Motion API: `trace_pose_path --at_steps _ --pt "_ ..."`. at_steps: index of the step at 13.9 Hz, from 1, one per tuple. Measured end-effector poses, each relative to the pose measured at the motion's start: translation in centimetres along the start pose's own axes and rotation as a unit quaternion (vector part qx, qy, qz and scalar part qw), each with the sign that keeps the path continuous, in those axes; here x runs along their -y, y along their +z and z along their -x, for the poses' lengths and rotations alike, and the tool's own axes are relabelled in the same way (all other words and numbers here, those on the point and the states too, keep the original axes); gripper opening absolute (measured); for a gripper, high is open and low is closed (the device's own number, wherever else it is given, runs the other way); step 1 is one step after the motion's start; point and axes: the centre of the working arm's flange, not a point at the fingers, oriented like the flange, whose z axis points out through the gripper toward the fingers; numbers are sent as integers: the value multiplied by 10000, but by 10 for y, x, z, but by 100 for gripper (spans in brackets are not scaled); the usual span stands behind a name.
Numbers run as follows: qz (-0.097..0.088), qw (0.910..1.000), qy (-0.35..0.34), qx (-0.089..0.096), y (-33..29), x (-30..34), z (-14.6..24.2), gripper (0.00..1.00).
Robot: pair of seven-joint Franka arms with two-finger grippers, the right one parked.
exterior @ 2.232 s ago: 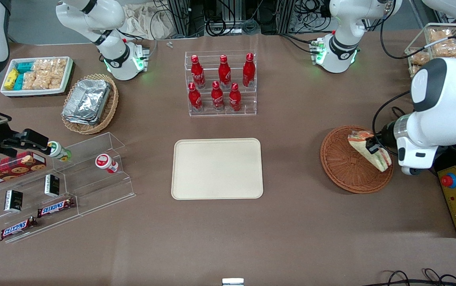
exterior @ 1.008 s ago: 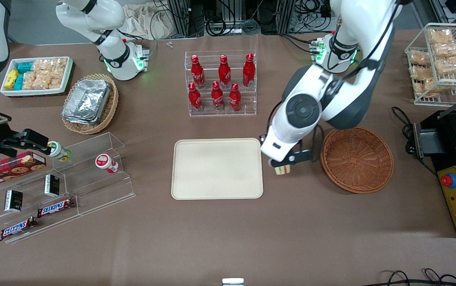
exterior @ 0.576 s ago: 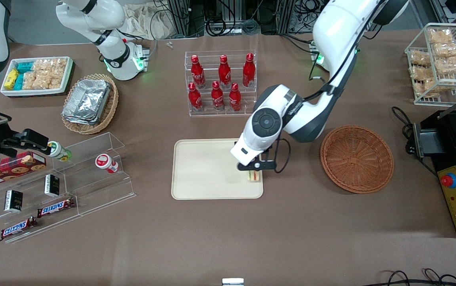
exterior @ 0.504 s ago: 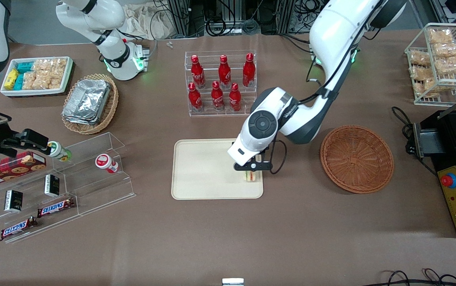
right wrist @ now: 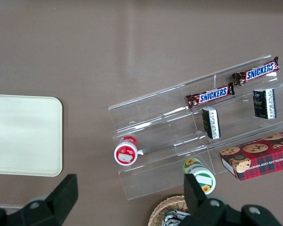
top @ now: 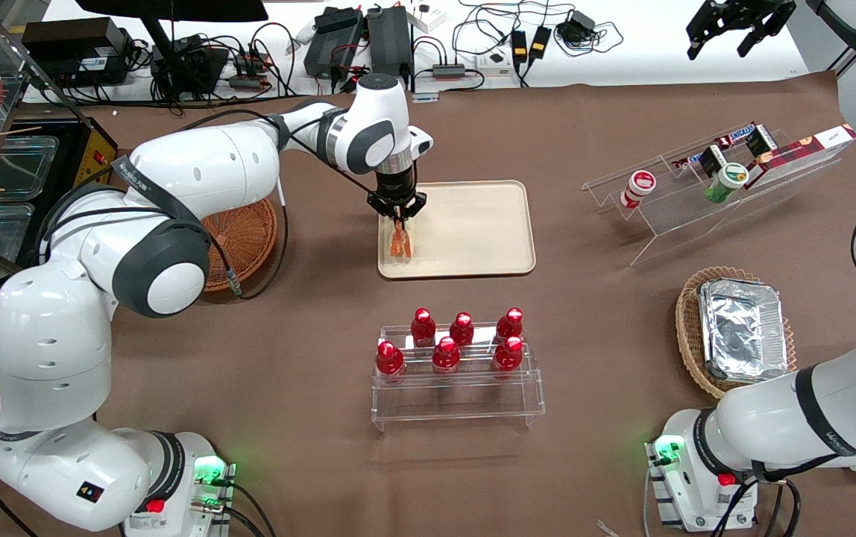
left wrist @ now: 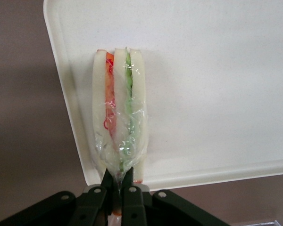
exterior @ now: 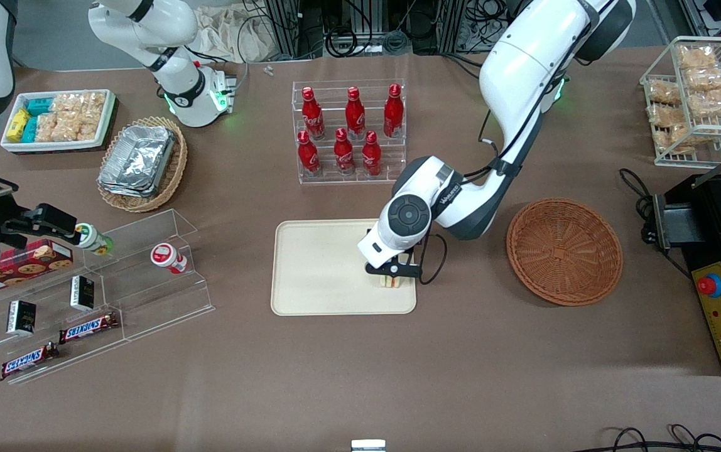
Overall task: Place sandwich from basket to tray
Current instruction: 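Lower the sandwich onto the tray and open the left gripper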
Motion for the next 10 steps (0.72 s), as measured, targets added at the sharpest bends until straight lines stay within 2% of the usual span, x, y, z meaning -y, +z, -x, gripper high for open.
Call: trace_pose_path --at_steps 2,6,10 --pt "2 10000 -2 -3 0 0 0 23" --pt "-9 9996 -270 -7 -4 2 -2 62" --pt "-143 9983 -561 44 -59 29 -8 99"
